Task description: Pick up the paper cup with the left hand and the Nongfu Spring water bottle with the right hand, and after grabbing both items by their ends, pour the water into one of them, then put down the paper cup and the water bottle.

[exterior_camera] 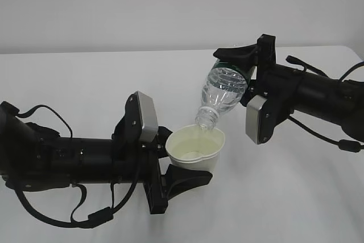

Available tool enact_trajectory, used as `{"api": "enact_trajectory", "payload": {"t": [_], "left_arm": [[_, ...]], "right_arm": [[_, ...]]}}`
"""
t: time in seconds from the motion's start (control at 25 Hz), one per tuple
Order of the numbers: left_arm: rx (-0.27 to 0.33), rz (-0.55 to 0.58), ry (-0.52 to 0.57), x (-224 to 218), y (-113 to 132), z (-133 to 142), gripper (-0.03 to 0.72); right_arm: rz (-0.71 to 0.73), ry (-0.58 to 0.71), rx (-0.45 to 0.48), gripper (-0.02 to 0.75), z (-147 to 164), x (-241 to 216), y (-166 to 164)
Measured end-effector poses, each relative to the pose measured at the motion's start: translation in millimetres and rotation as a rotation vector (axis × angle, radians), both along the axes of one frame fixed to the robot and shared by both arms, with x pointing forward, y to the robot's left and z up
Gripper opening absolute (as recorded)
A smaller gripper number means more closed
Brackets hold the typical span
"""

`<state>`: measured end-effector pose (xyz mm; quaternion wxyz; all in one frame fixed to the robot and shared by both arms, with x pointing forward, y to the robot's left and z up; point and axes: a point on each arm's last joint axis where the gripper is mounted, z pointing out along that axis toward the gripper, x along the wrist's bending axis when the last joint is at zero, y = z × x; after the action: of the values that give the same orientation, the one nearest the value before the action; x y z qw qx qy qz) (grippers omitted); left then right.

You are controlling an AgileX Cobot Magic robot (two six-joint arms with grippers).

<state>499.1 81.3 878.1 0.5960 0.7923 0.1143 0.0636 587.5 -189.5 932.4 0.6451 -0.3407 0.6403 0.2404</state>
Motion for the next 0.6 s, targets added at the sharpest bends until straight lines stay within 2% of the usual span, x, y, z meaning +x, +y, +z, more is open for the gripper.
{"api": "enact_trajectory", "payload": {"t": [0.6], "left_arm": [[0.000, 0.000, 0.002, 0.0, 0.0, 0.0, 0.456]], "right_arm": [[0.001, -0.015, -0.012, 0.467, 0.0, 0.0, 0.0]]}}
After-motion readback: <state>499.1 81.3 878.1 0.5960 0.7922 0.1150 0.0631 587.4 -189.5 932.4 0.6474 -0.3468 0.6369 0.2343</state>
